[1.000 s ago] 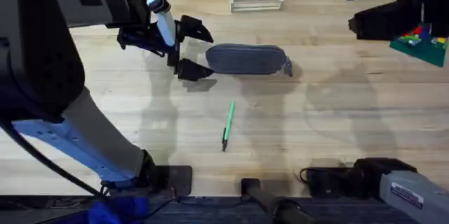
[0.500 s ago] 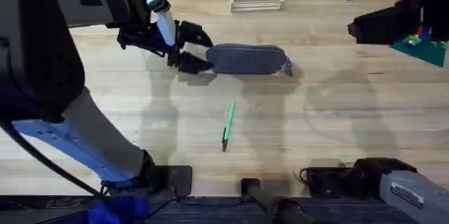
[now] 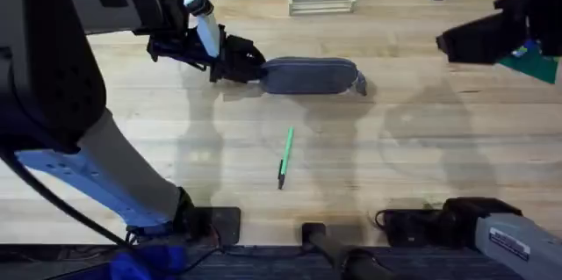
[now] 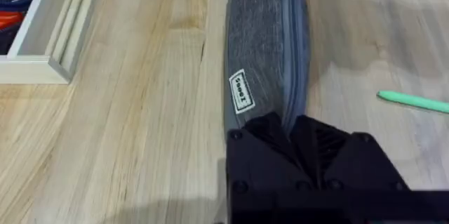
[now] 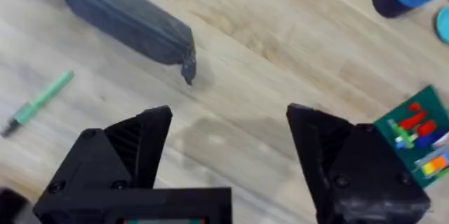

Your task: Unzip the bag, pick up the pens from the table one at a time and place them inside, then zip the bag closed.

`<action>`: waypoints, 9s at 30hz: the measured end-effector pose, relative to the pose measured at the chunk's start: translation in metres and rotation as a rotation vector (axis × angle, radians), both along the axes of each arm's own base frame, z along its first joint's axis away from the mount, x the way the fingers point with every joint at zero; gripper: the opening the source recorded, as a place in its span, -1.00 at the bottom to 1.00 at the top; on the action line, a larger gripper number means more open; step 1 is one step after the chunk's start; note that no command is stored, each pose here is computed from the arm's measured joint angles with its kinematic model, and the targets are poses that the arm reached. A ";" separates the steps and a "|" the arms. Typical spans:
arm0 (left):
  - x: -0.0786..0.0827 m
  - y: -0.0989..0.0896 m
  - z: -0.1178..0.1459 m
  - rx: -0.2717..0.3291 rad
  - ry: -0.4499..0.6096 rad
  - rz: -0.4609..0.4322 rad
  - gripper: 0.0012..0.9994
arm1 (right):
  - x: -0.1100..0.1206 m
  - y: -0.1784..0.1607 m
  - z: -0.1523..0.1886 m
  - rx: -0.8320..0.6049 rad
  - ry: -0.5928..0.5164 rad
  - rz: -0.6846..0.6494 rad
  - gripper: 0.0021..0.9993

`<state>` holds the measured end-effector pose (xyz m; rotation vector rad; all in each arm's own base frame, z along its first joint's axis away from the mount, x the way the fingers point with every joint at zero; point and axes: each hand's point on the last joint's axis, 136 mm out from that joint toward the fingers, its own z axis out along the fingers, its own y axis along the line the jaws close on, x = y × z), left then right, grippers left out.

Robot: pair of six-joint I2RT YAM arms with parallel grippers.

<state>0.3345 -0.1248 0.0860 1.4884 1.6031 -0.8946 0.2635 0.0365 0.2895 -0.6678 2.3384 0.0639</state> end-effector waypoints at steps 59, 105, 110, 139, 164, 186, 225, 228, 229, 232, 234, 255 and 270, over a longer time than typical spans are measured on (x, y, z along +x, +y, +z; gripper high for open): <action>0.000 0.000 0.000 0.001 0.000 0.000 -0.92 | -0.036 0.031 -0.134 -0.146 0.240 0.793 1.00; 0.000 0.000 0.000 0.001 0.000 0.000 -0.92 | 0.049 0.075 -0.214 -0.045 0.318 0.637 1.00; 0.000 0.000 0.000 0.001 0.000 0.000 -0.92 | 0.048 0.074 -0.217 -0.056 0.347 0.588 1.00; 0.000 0.000 0.000 0.001 0.000 0.000 -0.92 | 0.052 0.069 -0.244 -0.056 0.421 0.240 1.00; 0.000 0.000 0.000 0.001 0.000 0.000 -0.92 | 0.055 0.081 -0.246 -0.146 0.387 0.233 1.00; 0.000 0.000 0.000 0.001 0.000 0.000 -0.92 | 0.059 0.081 -0.245 -0.152 0.369 0.234 -0.93; 0.000 0.000 -0.001 0.006 0.000 0.000 -0.92 | 0.069 0.068 -0.225 -0.236 0.285 0.220 -0.94; 0.000 0.000 -0.001 0.006 0.001 0.000 -0.92 | 0.070 0.068 -0.222 -0.238 0.278 0.218 -0.94; 0.000 0.001 -0.001 0.006 0.000 0.000 -0.92 | 0.070 0.068 -0.222 -0.239 0.277 0.220 -0.94; 0.000 0.001 -0.001 0.006 0.000 0.000 -0.92 | 0.071 0.068 -0.221 -0.241 0.275 0.222 -0.94; 0.000 0.001 -0.001 0.006 0.000 0.000 -0.92 | 0.072 0.068 -0.220 -0.241 0.273 0.223 -0.94; 0.000 0.001 -0.001 0.008 0.000 0.000 -0.92 | 0.074 0.073 -0.197 -0.225 0.208 0.227 -0.94; 0.000 0.001 -0.001 0.008 0.001 0.000 -0.92 | 0.083 0.090 -0.178 -0.218 0.153 0.259 -0.94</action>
